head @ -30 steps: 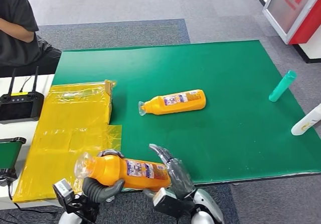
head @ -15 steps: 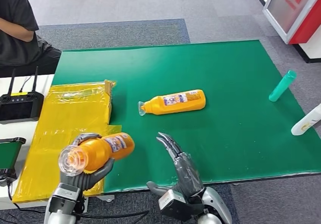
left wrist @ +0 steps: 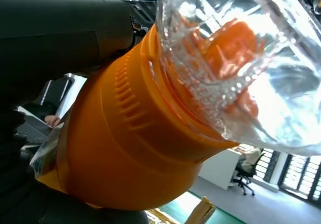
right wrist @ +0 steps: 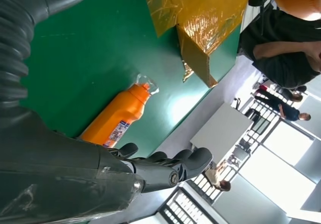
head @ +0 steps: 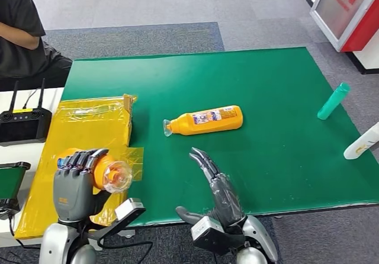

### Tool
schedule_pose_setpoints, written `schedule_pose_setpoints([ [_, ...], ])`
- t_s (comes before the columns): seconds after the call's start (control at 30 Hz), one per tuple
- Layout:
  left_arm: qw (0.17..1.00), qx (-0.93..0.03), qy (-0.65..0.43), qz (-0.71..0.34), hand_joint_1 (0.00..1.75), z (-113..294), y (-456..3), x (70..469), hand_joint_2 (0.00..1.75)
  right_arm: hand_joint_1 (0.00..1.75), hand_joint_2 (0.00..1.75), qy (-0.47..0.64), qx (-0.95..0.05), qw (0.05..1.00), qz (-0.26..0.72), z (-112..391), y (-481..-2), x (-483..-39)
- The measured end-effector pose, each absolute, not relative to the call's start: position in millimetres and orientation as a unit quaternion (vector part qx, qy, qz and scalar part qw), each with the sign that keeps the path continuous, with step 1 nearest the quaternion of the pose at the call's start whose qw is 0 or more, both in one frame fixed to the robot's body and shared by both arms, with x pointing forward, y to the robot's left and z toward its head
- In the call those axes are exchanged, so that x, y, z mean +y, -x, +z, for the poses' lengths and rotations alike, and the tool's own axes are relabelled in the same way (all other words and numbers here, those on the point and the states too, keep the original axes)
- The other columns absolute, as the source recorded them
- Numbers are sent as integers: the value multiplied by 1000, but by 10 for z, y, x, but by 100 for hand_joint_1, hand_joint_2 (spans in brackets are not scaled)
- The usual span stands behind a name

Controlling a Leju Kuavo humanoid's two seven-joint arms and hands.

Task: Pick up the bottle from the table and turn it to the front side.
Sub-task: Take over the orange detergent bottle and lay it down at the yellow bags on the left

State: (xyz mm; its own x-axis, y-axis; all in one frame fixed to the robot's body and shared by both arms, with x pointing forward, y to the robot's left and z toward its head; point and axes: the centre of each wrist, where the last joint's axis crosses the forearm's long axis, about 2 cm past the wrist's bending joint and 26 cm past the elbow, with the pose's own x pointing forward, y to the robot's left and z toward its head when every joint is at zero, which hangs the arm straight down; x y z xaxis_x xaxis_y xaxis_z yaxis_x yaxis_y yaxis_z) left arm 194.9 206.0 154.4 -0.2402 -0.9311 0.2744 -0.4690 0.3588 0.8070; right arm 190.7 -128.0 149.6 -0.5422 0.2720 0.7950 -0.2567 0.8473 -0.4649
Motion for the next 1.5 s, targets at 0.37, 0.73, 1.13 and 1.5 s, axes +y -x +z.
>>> schedule_pose_setpoints([
  [0.37,449,-633,-529,-343,175,1267,-2227,2124,175,0,175,-8,-837,476,271,1470,-1929,-1291],
  [0.73,402,-576,-560,-439,175,1005,-2559,2401,175,0,175,-32,-838,479,261,1296,-1870,-1198],
  [1.13,368,-558,-492,-559,0,742,-2594,2417,175,0,175,-42,-829,490,267,1201,-1855,-1179],
  [1.5,397,-531,-482,-573,0,644,-2572,2377,175,0,175,-45,-827,493,268,1169,-1848,-1177],
])
